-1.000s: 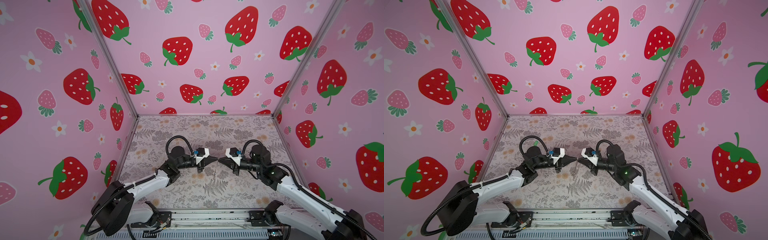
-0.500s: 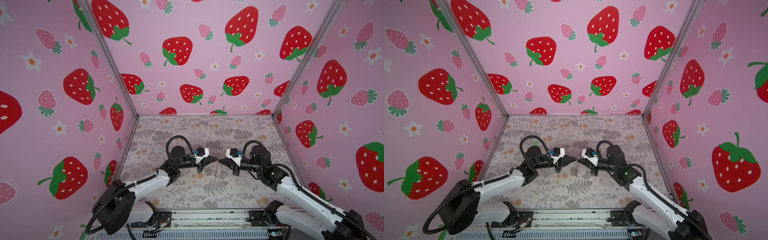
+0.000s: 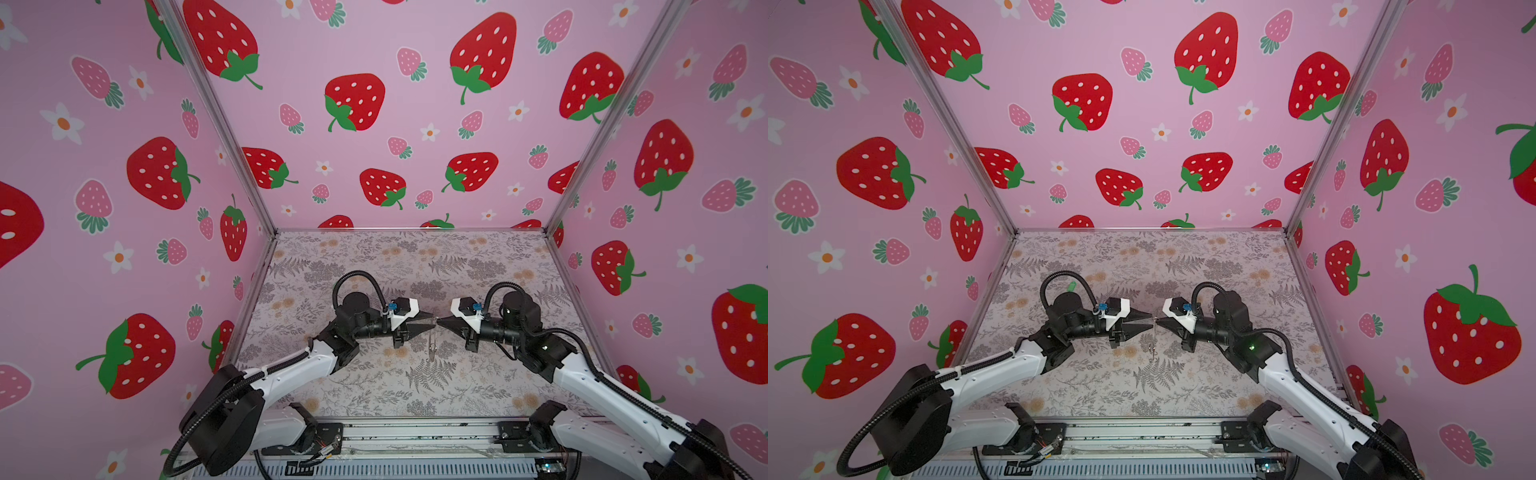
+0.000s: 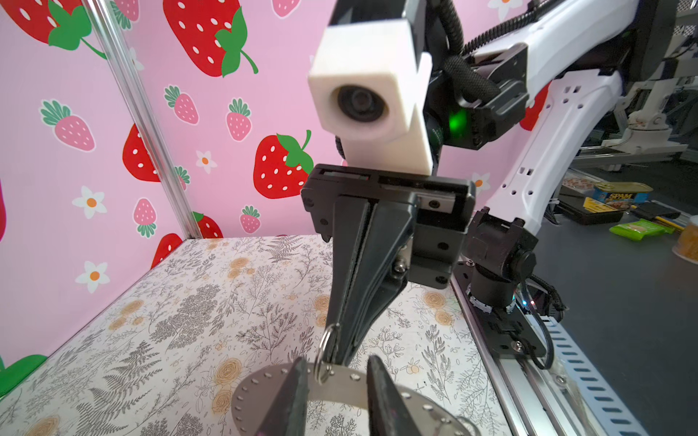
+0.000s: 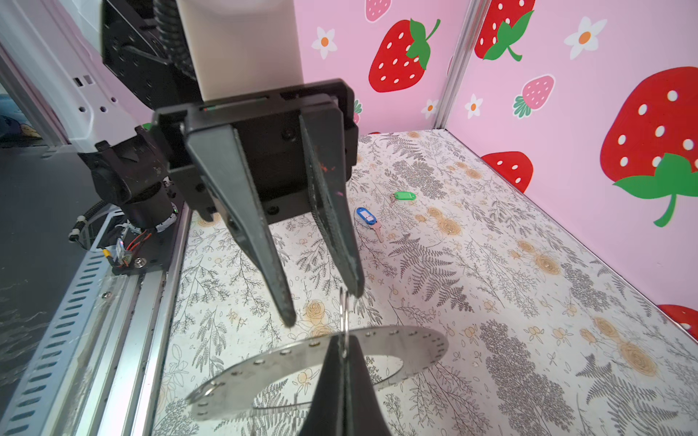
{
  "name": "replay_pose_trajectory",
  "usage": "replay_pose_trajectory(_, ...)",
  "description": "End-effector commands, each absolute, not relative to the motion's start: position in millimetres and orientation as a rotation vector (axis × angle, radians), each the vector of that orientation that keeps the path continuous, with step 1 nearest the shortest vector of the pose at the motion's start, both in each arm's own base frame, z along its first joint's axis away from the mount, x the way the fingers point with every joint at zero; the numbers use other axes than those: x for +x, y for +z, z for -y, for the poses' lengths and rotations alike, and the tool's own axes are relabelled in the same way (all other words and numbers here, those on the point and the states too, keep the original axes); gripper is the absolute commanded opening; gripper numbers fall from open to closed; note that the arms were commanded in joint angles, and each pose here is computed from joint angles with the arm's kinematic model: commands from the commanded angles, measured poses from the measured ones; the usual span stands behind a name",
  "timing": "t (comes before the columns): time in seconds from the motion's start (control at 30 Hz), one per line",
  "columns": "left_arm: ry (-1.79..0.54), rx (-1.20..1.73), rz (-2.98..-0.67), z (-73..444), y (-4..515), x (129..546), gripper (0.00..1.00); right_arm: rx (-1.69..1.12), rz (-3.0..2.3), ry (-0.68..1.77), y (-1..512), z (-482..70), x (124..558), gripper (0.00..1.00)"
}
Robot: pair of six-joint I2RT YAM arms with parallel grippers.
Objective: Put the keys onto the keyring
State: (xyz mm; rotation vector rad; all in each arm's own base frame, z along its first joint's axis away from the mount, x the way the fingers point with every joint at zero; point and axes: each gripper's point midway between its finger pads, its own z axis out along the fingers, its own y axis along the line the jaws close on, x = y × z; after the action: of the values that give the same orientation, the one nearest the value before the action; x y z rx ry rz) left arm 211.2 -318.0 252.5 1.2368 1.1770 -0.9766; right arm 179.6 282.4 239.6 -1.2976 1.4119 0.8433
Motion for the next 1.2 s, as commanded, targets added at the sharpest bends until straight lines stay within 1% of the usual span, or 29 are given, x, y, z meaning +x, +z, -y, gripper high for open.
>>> replay_pose_trajectory(0.0,-0.89,1.276,-1.141,311,265,211,0.31,-1.302,-1.374,0.783,243,-279,182,0.01)
replay_pose_trajectory(0.17,-0.759,1.324,-1.148,302,259,213,0.32,-1.319,-1.383,0.757,239,-279,185,0.0)
replay_pose_trajectory(0.33,-0.569,1.389,-1.112,304,254,215,0.33,-1.32,-1.387,0.7,237,-276,190,0.0)
replay_pose_trajectory(0.47,-0.532,1.39,-1.126,306,251,220,0.33,-1.33,-1.37,0.619,232,-272,194,0.0)
replay_pose_trajectory(0.5,-0.531,1.382,-1.124,306,251,220,0.33,-1.327,-1.34,0.593,238,-270,193,0.0)
replay_pose_trajectory(0.57,-0.537,1.357,-1.149,305,251,223,0.33,-1.334,-1.319,0.538,238,-268,193,0.0)
replay_pose_trajectory(0.73,-0.583,1.219,-1.312,301,255,241,0.35,-1.351,-1.214,0.43,244,-266,189,0.0)
replay_pose_trajectory(0.83,-0.679,1.116,-1.429,300,263,251,0.37,-1.369,-1.156,0.387,244,-266,184,0.0)
replay_pose_trajectory(0.97,-0.854,0.999,-1.564,298,271,261,0.37,-1.368,-1.112,0.33,243,-265,184,0.0)
replay_pose_trajectory(1.07,-0.949,0.978,-1.632,298,269,263,0.37,-1.37,-1.078,0.276,241,-265,185,0.0)
replay_pose_trajectory(1.17,-0.987,0.999,-1.674,302,263,262,0.38,-1.366,-1.054,0.228,240,-264,188,0.0)
